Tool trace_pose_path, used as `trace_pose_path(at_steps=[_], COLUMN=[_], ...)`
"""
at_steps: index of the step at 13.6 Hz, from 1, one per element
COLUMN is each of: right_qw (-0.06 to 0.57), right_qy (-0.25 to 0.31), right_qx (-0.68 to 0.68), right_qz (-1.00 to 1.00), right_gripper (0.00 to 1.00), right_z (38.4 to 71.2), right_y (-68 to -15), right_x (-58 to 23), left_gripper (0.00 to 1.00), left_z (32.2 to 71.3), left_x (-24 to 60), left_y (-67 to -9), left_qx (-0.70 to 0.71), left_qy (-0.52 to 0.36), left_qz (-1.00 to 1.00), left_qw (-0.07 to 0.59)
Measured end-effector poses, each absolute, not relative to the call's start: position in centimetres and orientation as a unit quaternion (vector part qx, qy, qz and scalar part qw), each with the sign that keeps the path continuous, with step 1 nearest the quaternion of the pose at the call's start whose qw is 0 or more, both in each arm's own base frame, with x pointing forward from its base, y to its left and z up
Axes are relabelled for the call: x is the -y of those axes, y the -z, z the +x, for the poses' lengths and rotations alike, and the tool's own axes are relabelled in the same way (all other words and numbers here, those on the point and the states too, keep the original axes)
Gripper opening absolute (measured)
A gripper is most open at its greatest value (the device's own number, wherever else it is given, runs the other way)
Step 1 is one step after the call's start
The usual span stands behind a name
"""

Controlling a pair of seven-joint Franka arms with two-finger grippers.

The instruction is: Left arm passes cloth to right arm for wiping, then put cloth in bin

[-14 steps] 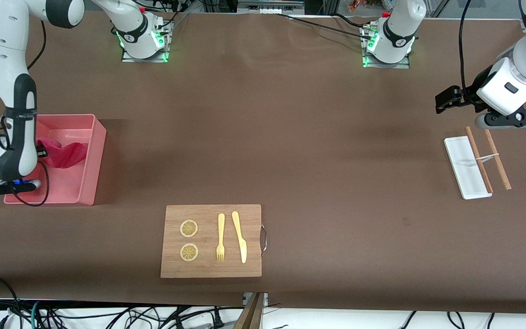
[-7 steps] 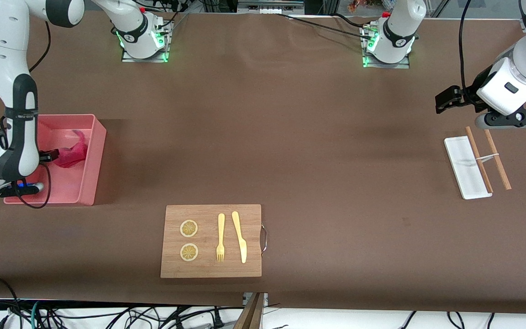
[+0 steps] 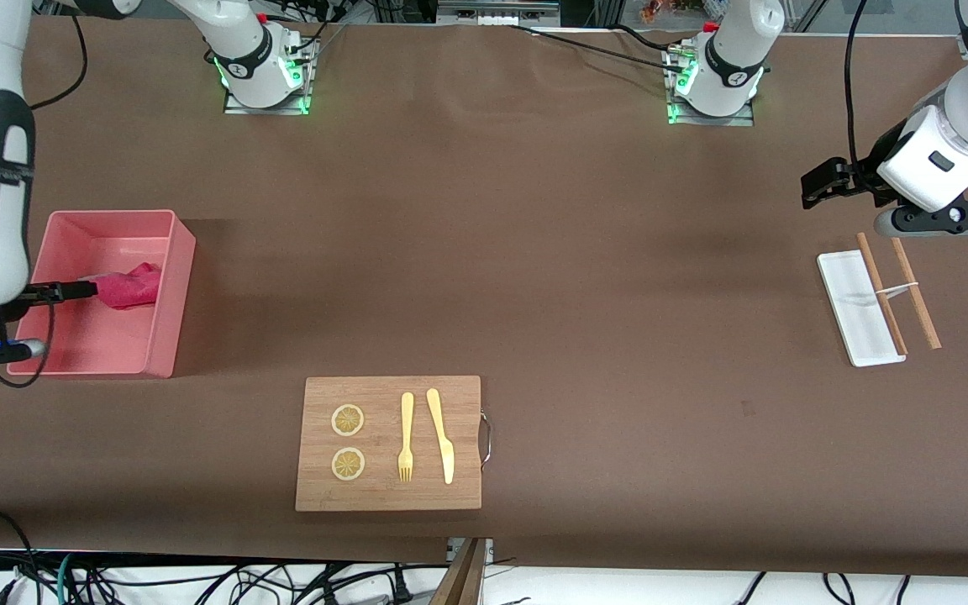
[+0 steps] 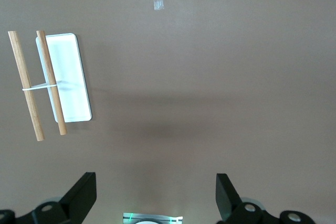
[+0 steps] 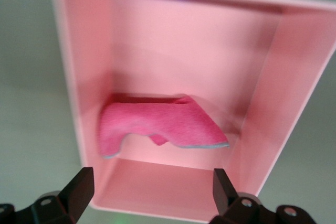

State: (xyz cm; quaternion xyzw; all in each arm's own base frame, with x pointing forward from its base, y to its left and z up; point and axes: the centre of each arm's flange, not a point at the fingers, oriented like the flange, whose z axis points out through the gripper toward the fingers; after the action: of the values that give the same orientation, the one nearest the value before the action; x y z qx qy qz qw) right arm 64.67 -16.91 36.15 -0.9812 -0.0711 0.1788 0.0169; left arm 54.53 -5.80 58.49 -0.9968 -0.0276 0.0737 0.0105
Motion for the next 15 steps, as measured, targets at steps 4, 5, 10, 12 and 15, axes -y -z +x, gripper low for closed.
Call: trace_pose_path(at_steps=[4,5,10,12,15], right_qw=[0.052,0.057,0.027,0.022,0.022], right_qy=[-0.124,-0.111,-0.050,-0.028,-0.031], right_qx=[0.113,0.124,0.162,0.160,0.146], right_qz=[-0.984,-0.984,-0.985,-0.986,-0.988], right_gripper=[1.00,1.00,1.00,1.00,1.00], right_z=[62.7,61.9,58.0,56.3,55.4], right_y=[-47.5,-50.1,-59.9,-62.6,-62.7], right_x=[12.4,11.3,9.0,9.5,10.9], left_gripper=[1.00,1.00,1.00,1.00,1.00], left_z=[54.5,54.5,54.5,54.5,54.5], left_x=[5.8,5.8,5.8,5.8,5.8], left_y=[-58.5,-58.5,-58.6,-58.6,-58.6], left_qx=[0.027,0.027,0.027,0.027,0.027], left_qy=[-0.073,-0.073,-0.073,-0.073,-0.073], left_qz=[-0.997,-0.997,-0.997,-0.997,-0.997], left_qw=[0.010,0.010,0.010,0.010,0.010])
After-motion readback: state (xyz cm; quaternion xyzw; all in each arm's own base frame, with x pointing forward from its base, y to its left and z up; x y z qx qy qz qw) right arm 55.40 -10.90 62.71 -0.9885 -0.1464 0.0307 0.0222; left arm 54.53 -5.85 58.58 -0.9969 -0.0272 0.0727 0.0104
